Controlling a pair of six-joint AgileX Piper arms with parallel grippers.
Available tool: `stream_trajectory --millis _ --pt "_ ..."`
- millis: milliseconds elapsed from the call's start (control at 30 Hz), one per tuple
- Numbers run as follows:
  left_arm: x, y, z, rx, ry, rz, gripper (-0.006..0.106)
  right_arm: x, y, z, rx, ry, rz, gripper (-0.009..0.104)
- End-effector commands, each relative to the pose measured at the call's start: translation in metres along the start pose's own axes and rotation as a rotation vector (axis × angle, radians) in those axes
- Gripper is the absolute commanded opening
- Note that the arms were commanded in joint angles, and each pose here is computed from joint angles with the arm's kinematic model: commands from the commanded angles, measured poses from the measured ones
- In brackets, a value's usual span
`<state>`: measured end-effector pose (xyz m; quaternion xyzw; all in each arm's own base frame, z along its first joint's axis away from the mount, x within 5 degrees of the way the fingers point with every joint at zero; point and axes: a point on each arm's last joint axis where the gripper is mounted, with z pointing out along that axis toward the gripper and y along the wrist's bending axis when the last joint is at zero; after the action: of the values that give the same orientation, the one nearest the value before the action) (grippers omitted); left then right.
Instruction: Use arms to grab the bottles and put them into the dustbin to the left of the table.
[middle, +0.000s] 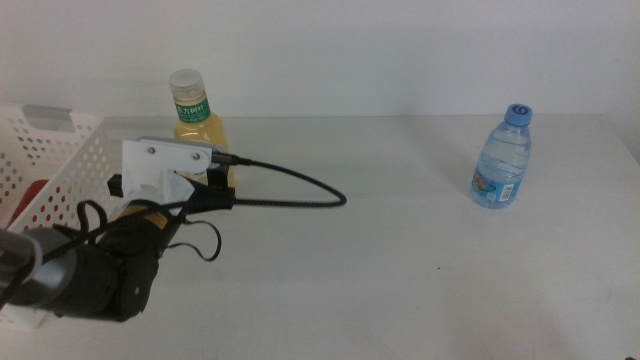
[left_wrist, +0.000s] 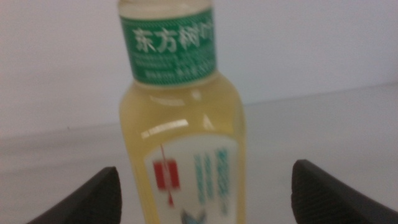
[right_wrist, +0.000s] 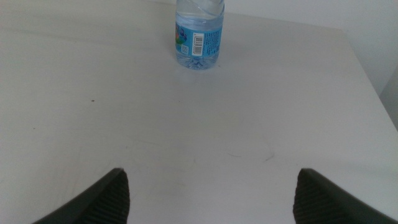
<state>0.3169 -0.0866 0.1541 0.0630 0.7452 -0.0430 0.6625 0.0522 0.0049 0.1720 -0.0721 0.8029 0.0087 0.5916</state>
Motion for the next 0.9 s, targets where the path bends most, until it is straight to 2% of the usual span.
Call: stream_trajectory --millis 0,267,667,767,867 --pt "-0.028 0.004 0.009 -0.013 -0.148 -0.025 0.090 -0.008 -0.001 -0.002 0.015 -0.102 -0.021 0.074" --pt "-0.030 0.006 0.044 0.002 -0.138 -0.013 0.090 -0.008 -0.001 -0.002 0.015 -0.102 -0.021 0.074" --pt "-0.021 0.006 0.086 -0.045 -0.136 -0.055 0.089 -0.008 -0.001 -0.002 0.015 -0.102 -0.021 0.074" --pt "-0.022 0.006 0.088 -0.056 -0.131 -0.065 0.080 -0.008 -0.001 -0.002 0.015 -0.102 -0.021 0.074" --pt "-0.021 0.009 0.088 -0.082 -0.122 -0.089 0.058 -0.008 -0.001 -0.002 0.015 -0.102 -0.021 0.074"
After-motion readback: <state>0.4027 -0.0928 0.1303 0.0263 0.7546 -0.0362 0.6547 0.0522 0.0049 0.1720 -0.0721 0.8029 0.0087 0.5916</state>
